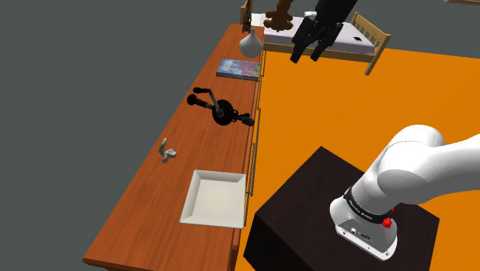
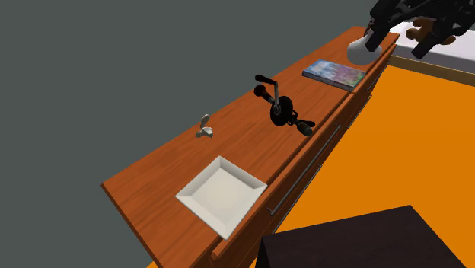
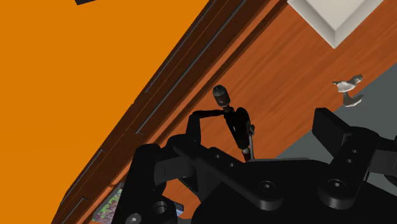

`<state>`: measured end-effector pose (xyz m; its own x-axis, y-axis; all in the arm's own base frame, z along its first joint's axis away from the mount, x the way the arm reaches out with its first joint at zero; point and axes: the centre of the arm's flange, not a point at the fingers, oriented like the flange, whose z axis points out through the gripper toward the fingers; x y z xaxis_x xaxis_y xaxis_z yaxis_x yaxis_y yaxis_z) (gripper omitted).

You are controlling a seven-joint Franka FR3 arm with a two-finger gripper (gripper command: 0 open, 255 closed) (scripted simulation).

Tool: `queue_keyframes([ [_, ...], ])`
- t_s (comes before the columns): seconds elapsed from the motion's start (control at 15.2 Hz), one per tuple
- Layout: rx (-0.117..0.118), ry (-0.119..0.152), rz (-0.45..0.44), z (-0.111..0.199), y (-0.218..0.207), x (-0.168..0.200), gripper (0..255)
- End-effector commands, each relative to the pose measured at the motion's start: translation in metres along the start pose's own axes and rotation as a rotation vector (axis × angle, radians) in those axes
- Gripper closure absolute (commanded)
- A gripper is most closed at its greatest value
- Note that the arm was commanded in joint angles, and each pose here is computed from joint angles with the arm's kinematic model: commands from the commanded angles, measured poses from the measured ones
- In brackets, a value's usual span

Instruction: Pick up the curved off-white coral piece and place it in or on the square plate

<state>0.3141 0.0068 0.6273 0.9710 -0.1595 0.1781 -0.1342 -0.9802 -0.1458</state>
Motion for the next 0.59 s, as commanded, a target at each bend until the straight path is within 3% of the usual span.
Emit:
queue_keyframes([
  [0.0,0.000,0.000,0.000,0.000,0.000,0.000,0],
  [0.53,-0.017,-0.018,0.058,0.070,-0.078,0.026,0],
])
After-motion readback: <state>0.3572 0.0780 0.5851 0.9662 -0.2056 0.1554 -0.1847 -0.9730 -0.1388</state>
